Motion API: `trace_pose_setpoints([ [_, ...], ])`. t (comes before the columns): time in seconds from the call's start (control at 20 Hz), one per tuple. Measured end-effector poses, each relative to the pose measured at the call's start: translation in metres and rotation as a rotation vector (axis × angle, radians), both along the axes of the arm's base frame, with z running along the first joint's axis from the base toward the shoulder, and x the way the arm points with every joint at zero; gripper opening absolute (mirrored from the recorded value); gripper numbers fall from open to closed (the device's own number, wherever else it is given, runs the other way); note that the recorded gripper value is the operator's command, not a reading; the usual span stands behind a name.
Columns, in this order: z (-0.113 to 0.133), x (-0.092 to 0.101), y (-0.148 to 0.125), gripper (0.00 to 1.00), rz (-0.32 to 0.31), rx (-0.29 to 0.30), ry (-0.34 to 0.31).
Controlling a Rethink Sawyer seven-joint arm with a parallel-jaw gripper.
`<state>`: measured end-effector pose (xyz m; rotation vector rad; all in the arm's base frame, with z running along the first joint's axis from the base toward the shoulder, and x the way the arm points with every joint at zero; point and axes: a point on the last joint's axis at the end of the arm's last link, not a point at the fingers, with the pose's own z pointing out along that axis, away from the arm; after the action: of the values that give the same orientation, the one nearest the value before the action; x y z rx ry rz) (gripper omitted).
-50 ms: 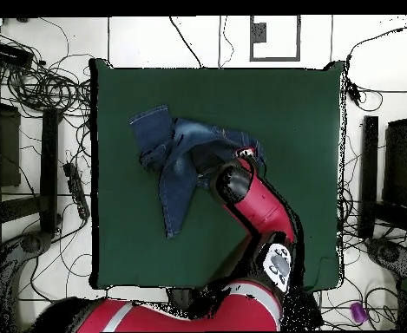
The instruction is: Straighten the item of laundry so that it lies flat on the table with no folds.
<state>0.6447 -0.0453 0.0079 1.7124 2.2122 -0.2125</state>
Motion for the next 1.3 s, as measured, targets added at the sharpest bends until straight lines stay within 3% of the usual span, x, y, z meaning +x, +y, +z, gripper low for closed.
trace_pose_setpoints([
  [0.75,0.008,0.002,0.010,0.00,0.041,-0.013,0.022],
  [1.0,0.029,-0.001,-0.016,0.00,0.045,0.007,0.032],
  [1.2,0.064,-0.010,-0.060,0.00,0.035,0.043,0.070],
  [1.3,0.090,-0.022,-0.097,0.00,0.014,0.071,0.105],
])
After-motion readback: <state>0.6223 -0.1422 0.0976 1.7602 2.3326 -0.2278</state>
